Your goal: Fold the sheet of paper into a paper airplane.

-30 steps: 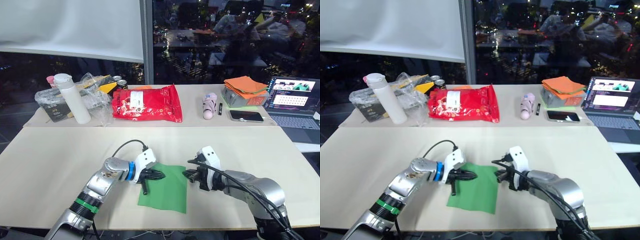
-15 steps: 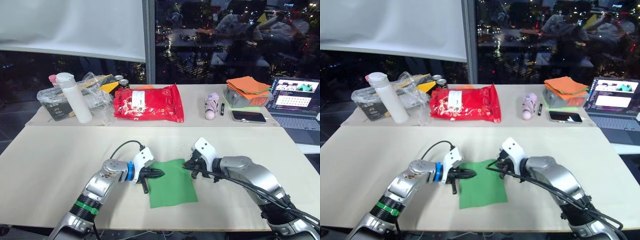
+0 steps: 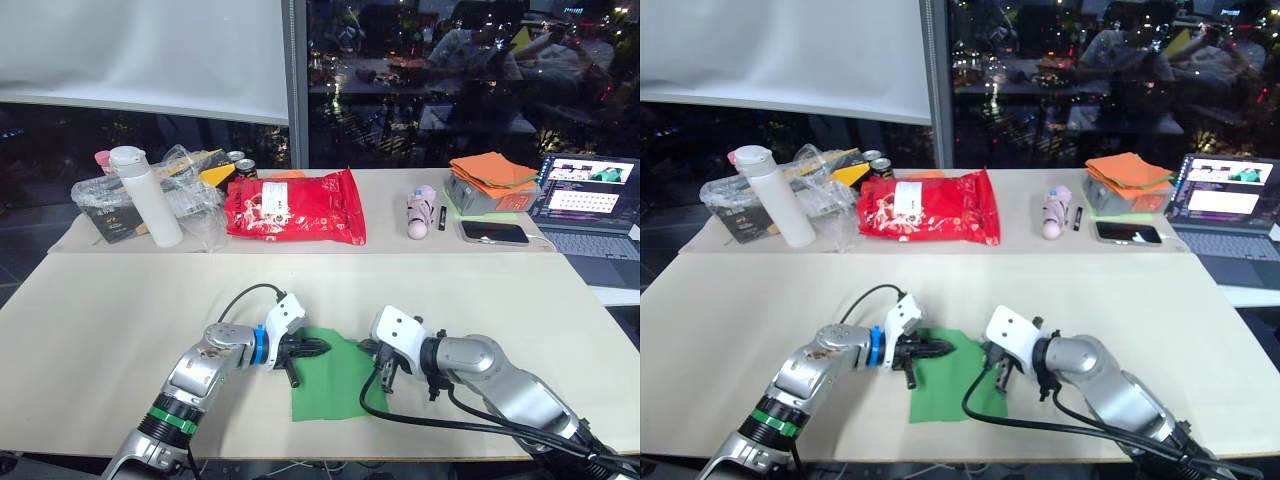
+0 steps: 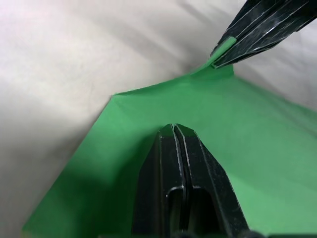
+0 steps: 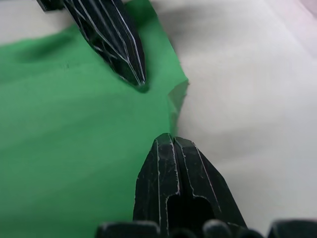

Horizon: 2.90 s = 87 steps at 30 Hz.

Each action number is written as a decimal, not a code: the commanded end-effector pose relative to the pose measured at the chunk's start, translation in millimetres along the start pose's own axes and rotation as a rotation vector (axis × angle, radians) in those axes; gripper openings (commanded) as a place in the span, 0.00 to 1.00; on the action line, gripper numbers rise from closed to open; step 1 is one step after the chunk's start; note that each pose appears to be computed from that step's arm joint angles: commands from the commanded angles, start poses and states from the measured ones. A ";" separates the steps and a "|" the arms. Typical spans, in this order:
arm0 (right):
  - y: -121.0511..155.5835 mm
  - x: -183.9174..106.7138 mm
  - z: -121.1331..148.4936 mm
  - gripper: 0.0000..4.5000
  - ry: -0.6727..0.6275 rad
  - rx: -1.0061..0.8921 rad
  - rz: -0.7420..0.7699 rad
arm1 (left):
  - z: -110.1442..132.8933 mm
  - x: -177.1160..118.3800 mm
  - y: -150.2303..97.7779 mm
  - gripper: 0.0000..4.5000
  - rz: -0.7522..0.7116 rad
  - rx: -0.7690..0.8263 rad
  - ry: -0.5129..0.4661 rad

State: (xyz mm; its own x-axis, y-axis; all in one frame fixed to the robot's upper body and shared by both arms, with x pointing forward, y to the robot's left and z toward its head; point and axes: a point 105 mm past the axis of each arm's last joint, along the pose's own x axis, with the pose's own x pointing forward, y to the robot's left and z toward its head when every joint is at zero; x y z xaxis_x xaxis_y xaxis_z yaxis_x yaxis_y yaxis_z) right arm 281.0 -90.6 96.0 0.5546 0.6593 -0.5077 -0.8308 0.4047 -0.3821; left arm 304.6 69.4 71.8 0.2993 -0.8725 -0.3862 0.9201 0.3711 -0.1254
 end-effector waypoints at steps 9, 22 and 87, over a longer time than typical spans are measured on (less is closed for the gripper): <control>20.3 8.8 2.3 0.01 -0.019 0.110 0.042 | 33.2 4.6 11.8 0.00 0.072 0.056 -0.090; 25.0 12.2 -2.1 0.01 0.007 0.134 0.052 | 16.1 23.6 2.1 0.00 0.026 0.118 0.037; 16.5 -15.6 -30.7 0.01 -0.042 0.395 0.007 | 1.5 27.3 -9.3 0.00 -0.027 0.053 0.099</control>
State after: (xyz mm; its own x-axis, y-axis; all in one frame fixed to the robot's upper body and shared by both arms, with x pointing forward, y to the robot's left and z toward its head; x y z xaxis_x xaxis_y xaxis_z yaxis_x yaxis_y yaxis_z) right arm 261.8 -113.6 68.5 0.5516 0.6762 -0.4883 -0.7872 0.6156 -0.0368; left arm 304.2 44.4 65.5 0.2599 -0.8491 -0.4598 0.9378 0.3354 -0.0893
